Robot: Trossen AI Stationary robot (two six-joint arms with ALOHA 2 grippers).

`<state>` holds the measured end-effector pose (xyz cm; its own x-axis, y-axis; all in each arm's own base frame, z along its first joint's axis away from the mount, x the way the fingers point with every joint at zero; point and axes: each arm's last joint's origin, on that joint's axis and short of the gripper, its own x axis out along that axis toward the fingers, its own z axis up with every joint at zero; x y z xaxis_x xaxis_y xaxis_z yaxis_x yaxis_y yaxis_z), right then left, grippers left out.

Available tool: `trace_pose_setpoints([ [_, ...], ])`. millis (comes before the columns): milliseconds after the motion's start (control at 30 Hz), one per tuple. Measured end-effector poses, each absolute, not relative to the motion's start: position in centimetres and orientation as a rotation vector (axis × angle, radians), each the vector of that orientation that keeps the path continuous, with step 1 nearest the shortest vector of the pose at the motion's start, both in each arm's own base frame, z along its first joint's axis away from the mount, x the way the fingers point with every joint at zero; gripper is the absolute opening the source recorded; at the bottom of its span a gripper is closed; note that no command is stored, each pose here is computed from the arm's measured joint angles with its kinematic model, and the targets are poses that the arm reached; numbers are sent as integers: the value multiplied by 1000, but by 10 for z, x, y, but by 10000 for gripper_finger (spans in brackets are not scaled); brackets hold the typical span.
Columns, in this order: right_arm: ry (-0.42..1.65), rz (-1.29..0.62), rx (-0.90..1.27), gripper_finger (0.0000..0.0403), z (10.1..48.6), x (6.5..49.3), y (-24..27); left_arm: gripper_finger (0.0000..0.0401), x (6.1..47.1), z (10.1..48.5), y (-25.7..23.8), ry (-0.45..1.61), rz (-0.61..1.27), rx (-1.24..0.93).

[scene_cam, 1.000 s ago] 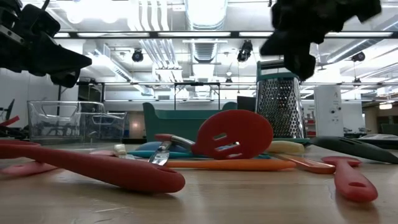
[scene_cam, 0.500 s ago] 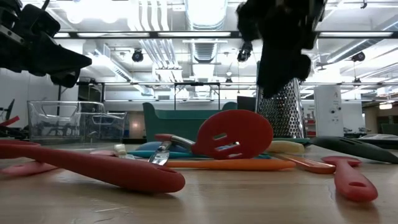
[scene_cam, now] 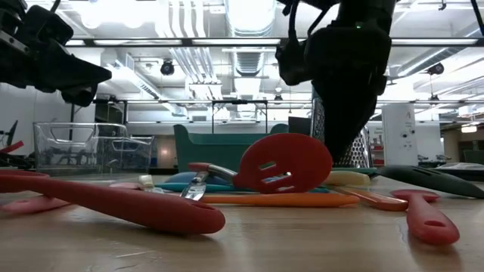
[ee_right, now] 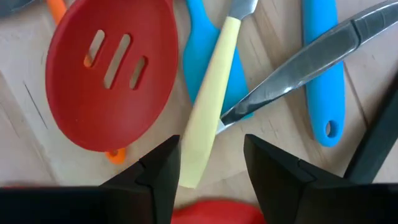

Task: Pick & Place Kitchen Items
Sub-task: Put the yellow knife into the bottom right transparent bin

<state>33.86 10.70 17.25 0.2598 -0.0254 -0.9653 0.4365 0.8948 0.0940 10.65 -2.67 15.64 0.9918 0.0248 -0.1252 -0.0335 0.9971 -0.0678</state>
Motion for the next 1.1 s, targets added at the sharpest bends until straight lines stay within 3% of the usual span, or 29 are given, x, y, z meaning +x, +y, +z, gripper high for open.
trace_pose_setpoints([
  [600,1177,-347,405,208,165,342,110,12,106,156,-27,131,29,-67],
  [1100,1211,-388,424,181,144,330,106,12,106,155,-27,138,30,-65],
])
